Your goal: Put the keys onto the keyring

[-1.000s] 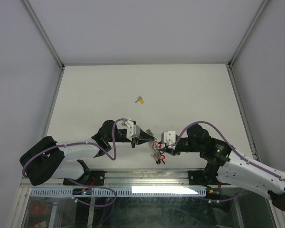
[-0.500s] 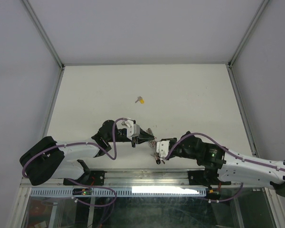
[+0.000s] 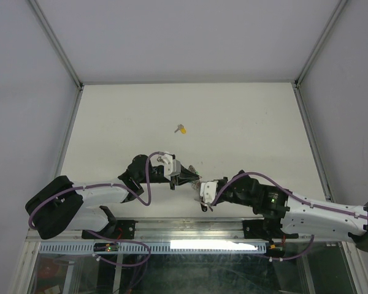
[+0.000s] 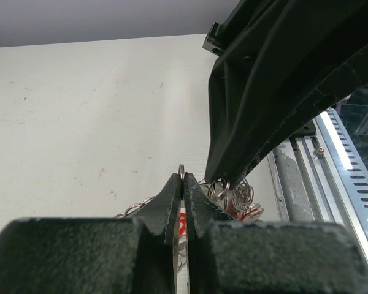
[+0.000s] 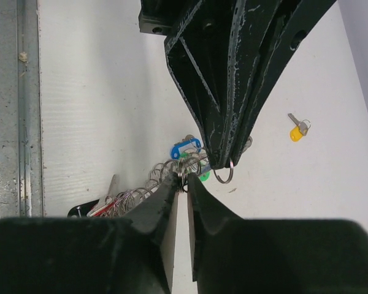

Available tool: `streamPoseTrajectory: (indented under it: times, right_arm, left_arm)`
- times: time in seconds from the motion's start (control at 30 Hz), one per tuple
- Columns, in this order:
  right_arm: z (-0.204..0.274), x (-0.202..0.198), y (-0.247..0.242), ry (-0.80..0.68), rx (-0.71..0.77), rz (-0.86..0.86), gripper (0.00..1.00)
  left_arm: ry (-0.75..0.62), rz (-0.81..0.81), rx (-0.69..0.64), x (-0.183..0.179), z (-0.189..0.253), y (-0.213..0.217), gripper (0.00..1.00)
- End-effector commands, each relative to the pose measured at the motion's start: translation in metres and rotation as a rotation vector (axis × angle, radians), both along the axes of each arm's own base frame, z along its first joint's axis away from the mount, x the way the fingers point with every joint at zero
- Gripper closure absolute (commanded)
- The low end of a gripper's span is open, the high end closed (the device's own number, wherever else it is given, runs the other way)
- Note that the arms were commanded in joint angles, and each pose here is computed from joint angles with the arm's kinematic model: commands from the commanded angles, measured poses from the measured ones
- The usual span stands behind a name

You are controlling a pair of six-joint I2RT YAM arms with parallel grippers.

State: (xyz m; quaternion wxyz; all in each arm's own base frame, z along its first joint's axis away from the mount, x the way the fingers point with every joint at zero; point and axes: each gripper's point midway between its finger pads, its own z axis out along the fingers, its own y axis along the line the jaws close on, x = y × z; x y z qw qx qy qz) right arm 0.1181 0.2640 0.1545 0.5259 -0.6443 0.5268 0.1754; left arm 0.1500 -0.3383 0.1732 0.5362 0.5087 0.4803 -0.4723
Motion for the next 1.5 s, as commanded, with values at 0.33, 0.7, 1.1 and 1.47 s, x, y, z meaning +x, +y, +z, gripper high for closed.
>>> streamPoseTrajectory:
  times: [0.33,0.7,1.1,1.47]
  right_arm:
    - [0.033,0.006,-0.002,0.002,0.114,-0.07,1.0]
    - [0.038,-0.005,-0.003,0.055,0.179,-0.042,1.0]
    - [0.057,-0.006,-0.014,0.062,0.205,-0.067,0.67]
    - [0.032,-0.017,0.0,0.133,0.115,-0.001,0.67]
  left_arm:
    - [-0.077,0.003,-0.081,-0.001,0.031,0.0,1.0]
    - [-0.09,0.002,-0.09,-0.005,0.034,0.004,1.0]
    - [-0.119,-0.027,-0.075,-0.009,0.026,0.005,1.0]
    - [-0.111,-0.036,-0.066,-0.01,0.024,0.004,1.0]
